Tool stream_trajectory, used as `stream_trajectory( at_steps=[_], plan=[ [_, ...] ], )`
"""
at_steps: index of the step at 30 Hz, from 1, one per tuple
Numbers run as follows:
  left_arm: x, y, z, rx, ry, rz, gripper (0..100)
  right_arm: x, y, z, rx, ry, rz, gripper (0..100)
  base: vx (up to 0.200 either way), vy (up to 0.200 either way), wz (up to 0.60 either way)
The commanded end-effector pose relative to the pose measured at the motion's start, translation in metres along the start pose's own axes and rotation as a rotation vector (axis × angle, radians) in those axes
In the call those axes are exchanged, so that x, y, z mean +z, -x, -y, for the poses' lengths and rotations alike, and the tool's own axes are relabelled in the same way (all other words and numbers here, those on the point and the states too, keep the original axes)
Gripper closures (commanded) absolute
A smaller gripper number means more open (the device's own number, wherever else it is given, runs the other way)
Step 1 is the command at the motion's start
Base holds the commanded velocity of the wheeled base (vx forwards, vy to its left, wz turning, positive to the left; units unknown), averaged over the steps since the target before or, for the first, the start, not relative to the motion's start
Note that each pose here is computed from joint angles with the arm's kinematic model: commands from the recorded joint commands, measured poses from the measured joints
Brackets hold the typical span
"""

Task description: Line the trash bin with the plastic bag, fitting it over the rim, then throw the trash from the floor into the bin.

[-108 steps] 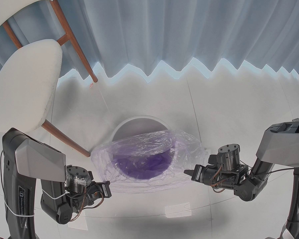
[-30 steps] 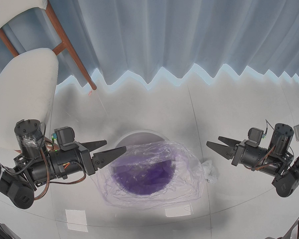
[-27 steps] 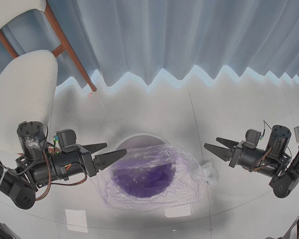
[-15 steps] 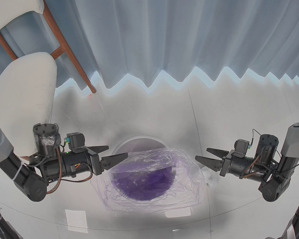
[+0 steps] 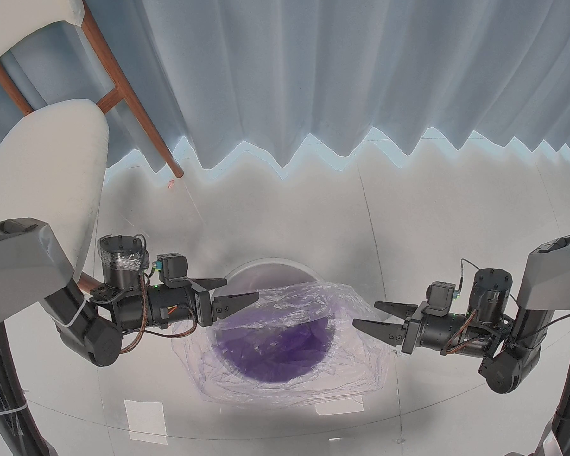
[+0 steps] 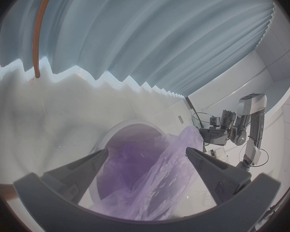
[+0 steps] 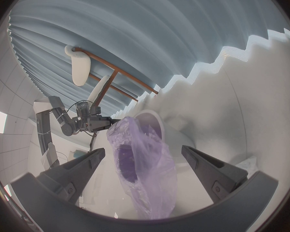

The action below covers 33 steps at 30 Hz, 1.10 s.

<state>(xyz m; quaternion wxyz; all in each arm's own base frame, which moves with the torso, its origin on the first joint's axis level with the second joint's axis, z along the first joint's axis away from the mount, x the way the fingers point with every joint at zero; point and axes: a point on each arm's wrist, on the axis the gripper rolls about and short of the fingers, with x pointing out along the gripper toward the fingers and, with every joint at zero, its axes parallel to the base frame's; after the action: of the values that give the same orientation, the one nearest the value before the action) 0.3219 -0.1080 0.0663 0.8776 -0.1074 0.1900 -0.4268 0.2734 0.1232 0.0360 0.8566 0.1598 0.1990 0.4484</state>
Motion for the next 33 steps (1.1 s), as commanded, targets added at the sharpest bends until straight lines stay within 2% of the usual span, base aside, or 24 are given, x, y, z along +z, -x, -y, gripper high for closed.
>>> stream_trajectory(
  at_steps=[1, 2, 13, 16, 24, 25, 28, 33],
  plan=[
    [-0.01, -0.004, -0.005, 0.004, 0.019, -0.024, 0, -0.008, -0.006, 0.0, 0.01, -0.005, -0.021, 0, 0.0, 0.0, 0.0],
    [-0.01, -0.004, -0.005, 0.004, 0.019, -0.024, 100, -0.009, -0.007, 0.001, 0.009, -0.005, -0.023, 100, 0.0, 0.0, 0.0],
    [0.0, 0.005, -0.007, 0.021, 0.029, 0.007, 100, 0.001, -0.009, 0.0, 0.015, 0.002, 0.016, 100, 0.0, 0.0, 0.0],
    [0.005, 0.007, -0.006, 0.022, 0.056, 0.024, 100, 0.011, -0.015, 0.002, 0.029, -0.022, 0.054, 100, 0.0, 0.0, 0.0],
    [0.019, 0.005, -0.011, 0.032, 0.061, 0.073, 100, 0.028, -0.029, 0.009, 0.052, -0.066, 0.119, 100, 0.0, 0.0, 0.0],
    [0.03, 0.0, -0.014, 0.03, 0.048, 0.105, 100, 0.037, -0.036, 0.012, 0.067, -0.076, 0.15, 100, 0.0, 0.0, 0.0],
    [0.037, -0.002, -0.017, 0.029, 0.041, 0.128, 100, 0.043, -0.043, 0.017, 0.069, -0.078, 0.175, 100, 0.0, 0.0, 0.0],
    [0.037, -0.001, -0.013, 0.008, 0.081, 0.121, 100, 0.043, -0.043, 0.02, 0.056, -0.08, 0.184, 100, 0.0, 0.0, 0.0]
  ],
)
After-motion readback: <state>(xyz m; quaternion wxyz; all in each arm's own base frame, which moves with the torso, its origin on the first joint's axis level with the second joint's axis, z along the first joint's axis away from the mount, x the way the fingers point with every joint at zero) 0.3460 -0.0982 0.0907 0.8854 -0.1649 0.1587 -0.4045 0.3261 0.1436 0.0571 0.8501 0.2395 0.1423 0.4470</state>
